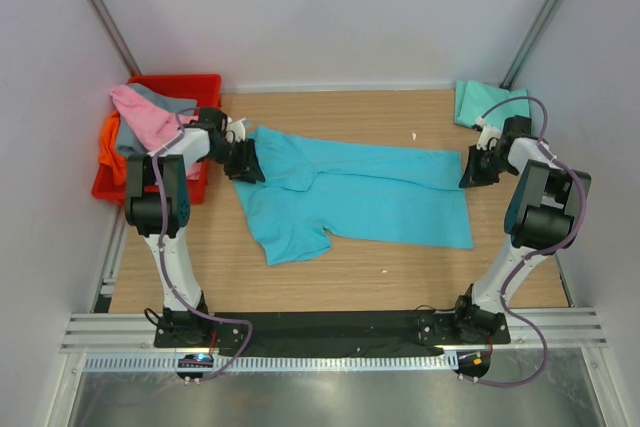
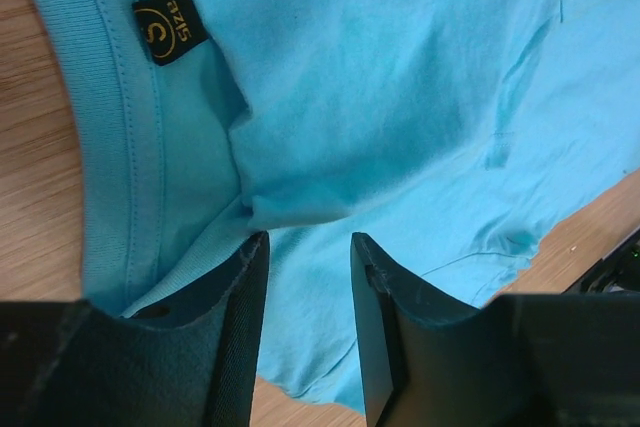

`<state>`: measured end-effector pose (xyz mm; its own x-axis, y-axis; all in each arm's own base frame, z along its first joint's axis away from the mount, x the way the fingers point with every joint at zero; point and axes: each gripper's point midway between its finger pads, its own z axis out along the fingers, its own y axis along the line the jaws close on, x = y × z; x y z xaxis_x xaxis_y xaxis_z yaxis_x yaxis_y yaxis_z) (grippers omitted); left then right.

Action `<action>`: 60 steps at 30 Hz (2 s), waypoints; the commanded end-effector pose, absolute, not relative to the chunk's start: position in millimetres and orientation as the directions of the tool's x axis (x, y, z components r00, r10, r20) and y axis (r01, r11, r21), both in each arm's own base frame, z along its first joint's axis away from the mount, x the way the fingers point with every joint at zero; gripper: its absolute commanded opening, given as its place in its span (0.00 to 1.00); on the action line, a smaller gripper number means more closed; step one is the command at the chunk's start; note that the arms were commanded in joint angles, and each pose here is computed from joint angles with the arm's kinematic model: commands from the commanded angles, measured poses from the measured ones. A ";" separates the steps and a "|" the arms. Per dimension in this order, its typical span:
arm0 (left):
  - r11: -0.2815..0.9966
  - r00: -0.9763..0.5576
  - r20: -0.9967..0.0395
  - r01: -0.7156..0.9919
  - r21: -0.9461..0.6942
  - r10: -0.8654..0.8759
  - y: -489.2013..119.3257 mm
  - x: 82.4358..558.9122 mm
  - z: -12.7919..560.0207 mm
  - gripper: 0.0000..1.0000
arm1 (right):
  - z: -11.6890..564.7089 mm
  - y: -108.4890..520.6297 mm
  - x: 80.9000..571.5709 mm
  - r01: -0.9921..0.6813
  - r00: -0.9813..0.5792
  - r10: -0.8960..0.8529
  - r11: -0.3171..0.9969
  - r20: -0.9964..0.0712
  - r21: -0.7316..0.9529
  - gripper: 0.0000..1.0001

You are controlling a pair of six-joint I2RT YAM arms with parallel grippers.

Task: Fold and stack the t-shirts
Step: Fold the tshirt

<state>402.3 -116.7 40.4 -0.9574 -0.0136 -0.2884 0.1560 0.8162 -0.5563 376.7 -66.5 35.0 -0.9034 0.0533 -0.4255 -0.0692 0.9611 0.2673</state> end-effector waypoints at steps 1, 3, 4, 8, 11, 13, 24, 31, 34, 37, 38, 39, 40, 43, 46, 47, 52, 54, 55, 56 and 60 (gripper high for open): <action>0.836 -0.952 -0.305 0.152 -0.526 -0.018 -108.1 410.6 42.9 0.39 | 36.9 -66.4 383.2 -0.079 -0.892 0.056 0.958 -0.449 0.277 0.02; 0.845 -0.957 -0.290 0.138 -0.516 -0.020 -105.1 409.0 36.8 0.38 | 35.8 -65.8 383.1 -0.078 -0.893 0.059 0.956 -0.446 0.282 0.01; 0.850 -0.958 -0.286 0.134 -0.509 -0.020 -103.7 408.0 35.1 0.38 | 35.5 -65.4 382.7 -0.078 -0.894 0.059 0.956 -0.445 0.283 0.02; 0.864 -0.958 -0.286 0.115 -0.490 -0.034 -93.9 404.2 35.0 0.38 | 34.1 -65.5 380.8 -0.079 -0.896 0.055 0.957 -0.441 0.281 0.01; 0.876 -0.954 -0.298 0.114 -0.469 -0.035 -89.1 407.1 35.4 0.38 | 32.8 -65.2 380.8 -0.080 -0.896 0.055 0.956 -0.440 0.283 0.02; 0.871 -0.954 -0.297 0.116 -0.477 -0.036 -90.5 410.4 34.4 0.38 | 32.1 -64.1 381.3 -0.080 -0.897 0.056 0.955 -0.438 0.287 0.01; 0.831 -0.961 -0.276 0.129 -0.541 -0.031 -101.8 412.1 34.0 0.30 | 28.7 -63.4 379.7 -0.073 -0.899 0.064 0.953 -0.433 0.294 0.02; 0.812 -0.953 -0.302 0.156 -0.562 -0.026 -105.8 408.5 48.6 0.08 | 28.2 -62.6 378.1 -0.073 -0.900 0.065 0.952 -0.430 0.296 0.01; 0.820 -0.950 -0.312 0.161 -0.550 -0.023 -103.9 403.2 51.7 0.00 | 28.2 -63.2 378.0 -0.074 -0.900 0.063 0.953 -0.431 0.293 0.01; 0.823 -0.954 -0.299 0.149 -0.548 -0.027 -102.4 394.6 54.9 0.00 | 30.1 -63.5 377.9 -0.074 -0.900 0.061 0.954 -0.432 0.291 0.02; 0.822 -0.957 -0.290 0.144 -0.550 -0.027 -102.6 391.1 55.8 0.00 | 30.2 -64.4 377.5 -0.073 -0.901 0.059 0.956 -0.431 0.285 0.01; 0.825 -0.957 -0.284 0.116 -0.554 -0.056 -91.2 389.5 55.5 0.00 | 30.9 -64.9 377.1 -0.074 -0.900 0.057 0.957 -0.433 0.281 0.01; 0.826 -0.954 -0.296 0.121 -0.551 -0.057 -90.4 388.4 60.2 0.00 | 30.8 -65.3 376.6 -0.073 -0.900 0.057 0.958 -0.432 0.278 0.01; 0.828 -0.948 -0.314 0.128 -0.545 -0.060 -87.1 385.5 67.6 0.00 | 29.6 -67.5 377.2 -0.071 -0.900 0.053 0.961 -0.432 0.267 0.01; 0.830 -0.943 -0.328 0.134 -0.542 -0.062 -86.3 384.9 74.0 0.00 | 28.4 -67.7 376.3 -0.066 -0.904 0.057 0.960 -0.424 0.271 0.02; 0.830 -0.939 -0.338 0.138 -0.540 -0.063 -85.7 385.4 77.8 0.00 | 28.3 -67.6 376.0 -0.066 -0.905 0.058 0.960 -0.422 0.272 0.01; 0.825 -0.944 -0.323 0.132 -0.549 -0.064 -87.0 381.9 76.8 0.00 | 29.6 -66.8 373.8 -0.072 -0.907 0.050 0.960 -0.417 0.270 0.02; 0.823 -0.947 -0.316 0.129 -0.554 -0.064 -87.7 380.4 76.5 0.06 | 32.0 -67.4 372.9 -0.071 -0.907 0.049 0.961 -0.419 0.268 0.03; 0.824 -0.947 -0.314 0.129 -0.551 -0.062 -87.8 379.7 76.6 0.11 | 33.9 -66.2 371.0 -0.071 -0.908 0.050 0.960 -0.415 0.272 0.05; 0.825 -0.946 -0.316 0.127 -0.551 -0.066 -86.7 380.4 80.5 0.16 | 35.8 -65.1 369.9 -0.072 -0.909 0.051 0.958 -0.414 0.277 0.14; 0.822 -0.924 -0.375 0.162 -0.546 -0.068 -88.1 387.0 106.0 0.35 | 60.9 -59.4 367.9 -0.092 -0.899 0.048 0.952 -0.436 0.293 0.42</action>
<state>378.6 -86.9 64.2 -0.9587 -0.0725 -0.2750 0.0940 0.8320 -0.5467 364.2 -60.1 23.2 -0.9254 0.0584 -0.3745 -0.0613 0.9521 0.2997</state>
